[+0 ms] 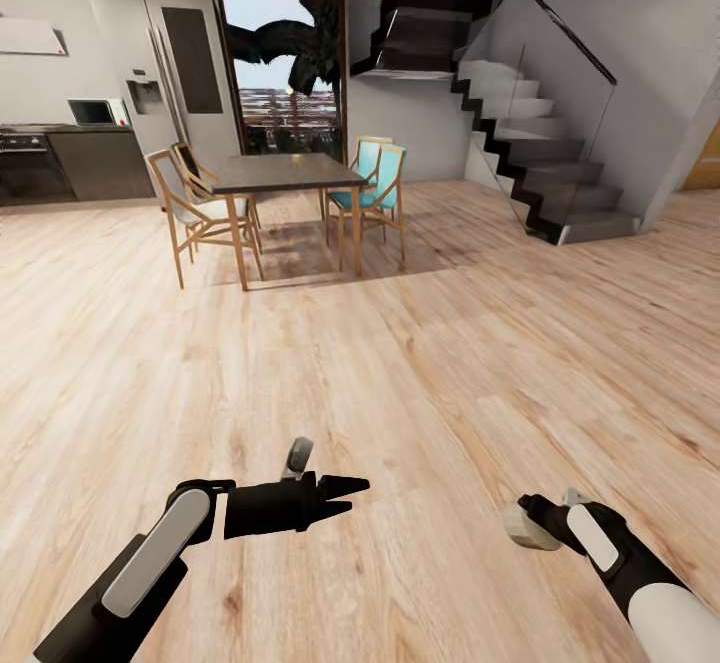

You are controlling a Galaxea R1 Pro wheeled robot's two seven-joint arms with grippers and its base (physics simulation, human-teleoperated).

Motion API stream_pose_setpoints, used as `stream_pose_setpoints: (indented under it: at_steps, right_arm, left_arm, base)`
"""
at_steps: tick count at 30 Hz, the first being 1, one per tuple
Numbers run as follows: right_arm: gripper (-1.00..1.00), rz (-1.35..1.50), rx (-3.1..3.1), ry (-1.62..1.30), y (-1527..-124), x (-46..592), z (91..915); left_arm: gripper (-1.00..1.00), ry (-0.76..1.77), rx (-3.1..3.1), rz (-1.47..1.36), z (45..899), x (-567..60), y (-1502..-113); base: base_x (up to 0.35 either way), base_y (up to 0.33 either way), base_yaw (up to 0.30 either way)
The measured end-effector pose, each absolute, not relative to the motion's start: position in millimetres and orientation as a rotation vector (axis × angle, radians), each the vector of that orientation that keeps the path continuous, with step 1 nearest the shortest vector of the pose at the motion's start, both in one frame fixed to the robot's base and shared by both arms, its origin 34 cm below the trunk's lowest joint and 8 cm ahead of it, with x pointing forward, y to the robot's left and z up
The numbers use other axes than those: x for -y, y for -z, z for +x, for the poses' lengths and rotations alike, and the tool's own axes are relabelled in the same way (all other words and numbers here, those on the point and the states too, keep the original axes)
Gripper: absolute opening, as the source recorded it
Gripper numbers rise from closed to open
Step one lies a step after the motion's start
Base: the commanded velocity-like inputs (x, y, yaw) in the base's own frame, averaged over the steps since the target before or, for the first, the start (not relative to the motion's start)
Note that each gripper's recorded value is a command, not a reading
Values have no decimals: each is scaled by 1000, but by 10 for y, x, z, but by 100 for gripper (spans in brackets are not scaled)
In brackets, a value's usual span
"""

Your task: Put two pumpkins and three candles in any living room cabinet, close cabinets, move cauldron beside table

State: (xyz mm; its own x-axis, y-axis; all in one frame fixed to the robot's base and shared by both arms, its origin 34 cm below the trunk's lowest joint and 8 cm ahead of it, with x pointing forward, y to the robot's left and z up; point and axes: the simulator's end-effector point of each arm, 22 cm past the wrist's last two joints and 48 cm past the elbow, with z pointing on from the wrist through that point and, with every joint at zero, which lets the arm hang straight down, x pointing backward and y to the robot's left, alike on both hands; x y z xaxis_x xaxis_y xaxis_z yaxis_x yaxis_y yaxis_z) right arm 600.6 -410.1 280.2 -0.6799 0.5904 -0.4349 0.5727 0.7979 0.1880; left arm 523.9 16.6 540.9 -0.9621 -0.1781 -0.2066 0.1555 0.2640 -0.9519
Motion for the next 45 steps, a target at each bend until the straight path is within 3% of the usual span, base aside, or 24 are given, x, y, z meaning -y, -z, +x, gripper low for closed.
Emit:
stream_pose_setpoints:
  at_steps: [11,45]
  right_arm:
    - [-100,865,-2491,-54,-2870,4107,6028]
    - [-100,862,-2489,-62,-2889,4077,6041]
  left_arm:
    - [100,1732,-2268,-8,5240,-219,-5436]
    - [100,1729,-2265,-5,5238,-229,-5453]
  base:
    - [49,0,-132]
    - [334,1,-88]
